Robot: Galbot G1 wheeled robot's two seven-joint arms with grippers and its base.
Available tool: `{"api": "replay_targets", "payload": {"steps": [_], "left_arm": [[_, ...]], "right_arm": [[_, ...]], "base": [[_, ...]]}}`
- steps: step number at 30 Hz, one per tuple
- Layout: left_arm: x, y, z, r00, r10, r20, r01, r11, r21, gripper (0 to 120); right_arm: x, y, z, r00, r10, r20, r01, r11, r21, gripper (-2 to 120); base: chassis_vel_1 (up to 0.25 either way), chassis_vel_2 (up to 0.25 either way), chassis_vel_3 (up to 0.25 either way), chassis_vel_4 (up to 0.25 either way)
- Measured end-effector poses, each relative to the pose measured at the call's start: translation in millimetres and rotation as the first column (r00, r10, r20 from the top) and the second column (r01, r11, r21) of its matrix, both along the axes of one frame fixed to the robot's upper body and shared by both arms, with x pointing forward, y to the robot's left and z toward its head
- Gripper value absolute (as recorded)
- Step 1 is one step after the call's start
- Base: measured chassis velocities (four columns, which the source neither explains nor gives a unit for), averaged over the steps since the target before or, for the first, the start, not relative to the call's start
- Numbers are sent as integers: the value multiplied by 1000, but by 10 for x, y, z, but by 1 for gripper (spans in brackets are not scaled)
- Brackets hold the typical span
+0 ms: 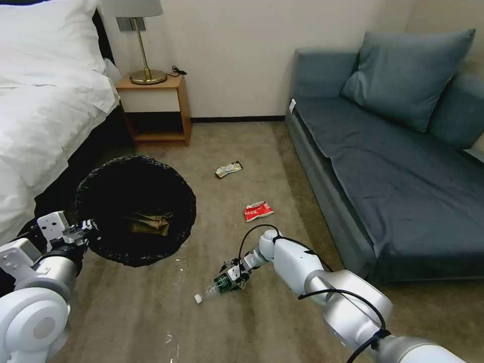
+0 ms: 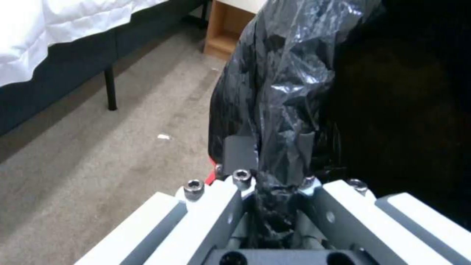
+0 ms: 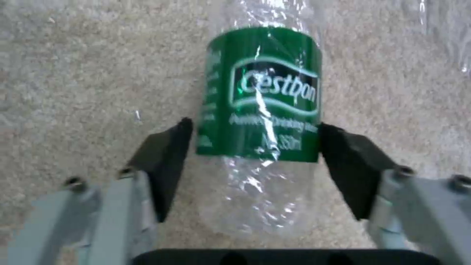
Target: Pick up the trash bin, then pick up the garbage on the floor and place it into the trash bin.
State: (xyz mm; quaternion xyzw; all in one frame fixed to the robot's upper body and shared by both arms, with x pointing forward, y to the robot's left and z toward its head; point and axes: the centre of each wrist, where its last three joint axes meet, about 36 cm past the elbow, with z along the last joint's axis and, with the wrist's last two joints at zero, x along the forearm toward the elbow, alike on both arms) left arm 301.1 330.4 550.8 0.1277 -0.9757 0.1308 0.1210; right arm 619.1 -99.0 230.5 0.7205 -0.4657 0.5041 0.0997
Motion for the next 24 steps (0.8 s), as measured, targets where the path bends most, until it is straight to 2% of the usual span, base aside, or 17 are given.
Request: {"api": "replay_targets", "payload": {"steps": [3,5,7,8,10,13,15,19,21,23,24], "left_arm": [[-3,1,7,1000,0,3,0,1000,1,0],[-4,-1,8,1000,0,3,0,1000,1,0],[-8,-4,9,1000,-1,5,1,1000,0,0],[-8,-4,9,1000,-1,5,1,1000,0,0],[-8,-4,9,1000,0,7,0,1000,-1,0],[-8,-4,10,1000,0,8,0,1000,-1,0],[-4,-4,15,1000,-1,9,1,1000,2,0],[-4,0,18,1000,-1,7,1,1000,4,0],[0,12,29,1000,1,5,-1,1000,8,0],[1,14,30,1000,2,5,-2,1000,9,0],[17,32,24,1000,4,2,-4,1000,11,0]], "right_arm": [[-7,-11,-14,1000,-7,2,7,1000,2,51],[-8,-15,-17,1000,-9,2,9,1000,2,50],[-11,-30,-27,1000,-17,1,17,1000,4,38],[-11,-30,-27,1000,-17,1,17,1000,4,38],[-14,-39,-34,1000,-22,-2,22,1000,7,28],[-12,-40,-32,1000,-23,-3,23,1000,8,26],[12,-9,13,999,-32,-21,32,999,36,18],[110,71,179,1000,-28,-7,29,996,84,17],[286,-216,397,998,-57,28,53,991,125,17],[299,-255,415,998,-61,30,57,990,127,17],[418,-725,606,992,-113,61,103,982,160,17]], "base": [[0,0,0,0],[0,0,0,0],[0,0,0,0],[0,0,0,0],[0,0,0,0],[0,0,0,0],[0,0,0,0],[0,0,0,0],[0,0,0,0],[0,0,0,0],[0,0,0,0]]}}
